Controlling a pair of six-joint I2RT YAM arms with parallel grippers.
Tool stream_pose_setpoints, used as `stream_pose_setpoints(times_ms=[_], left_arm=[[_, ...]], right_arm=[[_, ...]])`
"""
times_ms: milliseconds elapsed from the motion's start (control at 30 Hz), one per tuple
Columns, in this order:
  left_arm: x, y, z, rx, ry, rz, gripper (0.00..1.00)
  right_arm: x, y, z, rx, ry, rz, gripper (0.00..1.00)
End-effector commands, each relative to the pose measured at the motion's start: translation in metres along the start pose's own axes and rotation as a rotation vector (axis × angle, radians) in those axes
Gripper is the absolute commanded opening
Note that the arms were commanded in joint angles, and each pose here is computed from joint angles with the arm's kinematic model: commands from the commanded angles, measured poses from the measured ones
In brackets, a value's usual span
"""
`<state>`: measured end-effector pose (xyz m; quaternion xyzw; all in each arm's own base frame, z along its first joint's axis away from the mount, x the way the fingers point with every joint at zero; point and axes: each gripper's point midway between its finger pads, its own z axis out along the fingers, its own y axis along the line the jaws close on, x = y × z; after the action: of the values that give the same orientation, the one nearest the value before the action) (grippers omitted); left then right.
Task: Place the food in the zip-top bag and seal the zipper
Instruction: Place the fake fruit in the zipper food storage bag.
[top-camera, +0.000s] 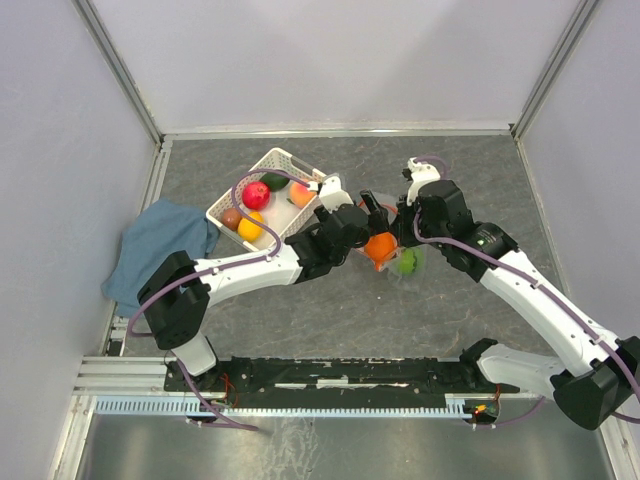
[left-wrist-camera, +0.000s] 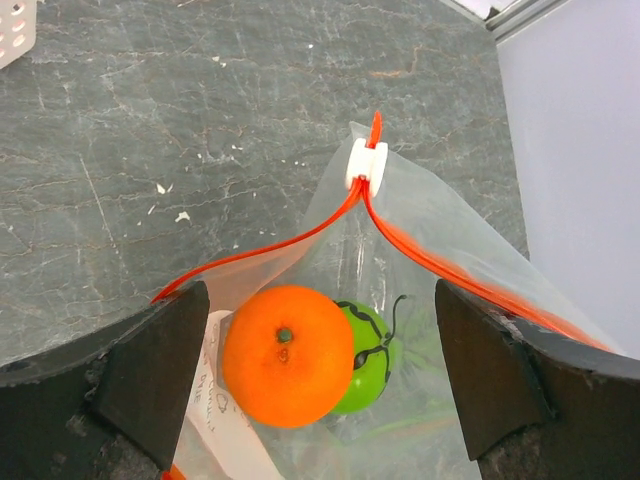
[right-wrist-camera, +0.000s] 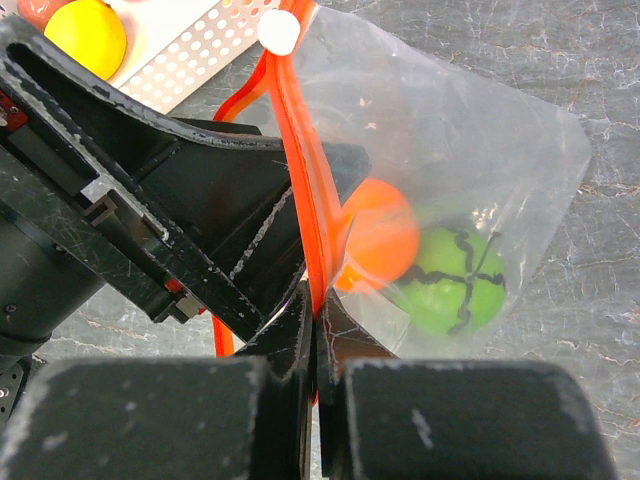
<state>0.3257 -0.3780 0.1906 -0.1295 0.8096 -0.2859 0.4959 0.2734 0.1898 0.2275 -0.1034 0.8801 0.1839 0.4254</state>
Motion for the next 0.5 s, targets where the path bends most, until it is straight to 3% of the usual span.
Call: stream_pose_setpoints(times_ms=[0, 467], left_arm=[[-0.017, -0.020, -0.010, 0.039, -0.010, -0.049, 1.00], [-0.031, -0.007, -0.085, 0.070, 0.184, 0.123, 0.98]], right_arm=[[-0.018, 0.010, 0.001, -0.039, -0.068, 0.018, 0.02], [-0.020, 0.006, 0.005, -0.014, -0.070, 0.011, 0.01]])
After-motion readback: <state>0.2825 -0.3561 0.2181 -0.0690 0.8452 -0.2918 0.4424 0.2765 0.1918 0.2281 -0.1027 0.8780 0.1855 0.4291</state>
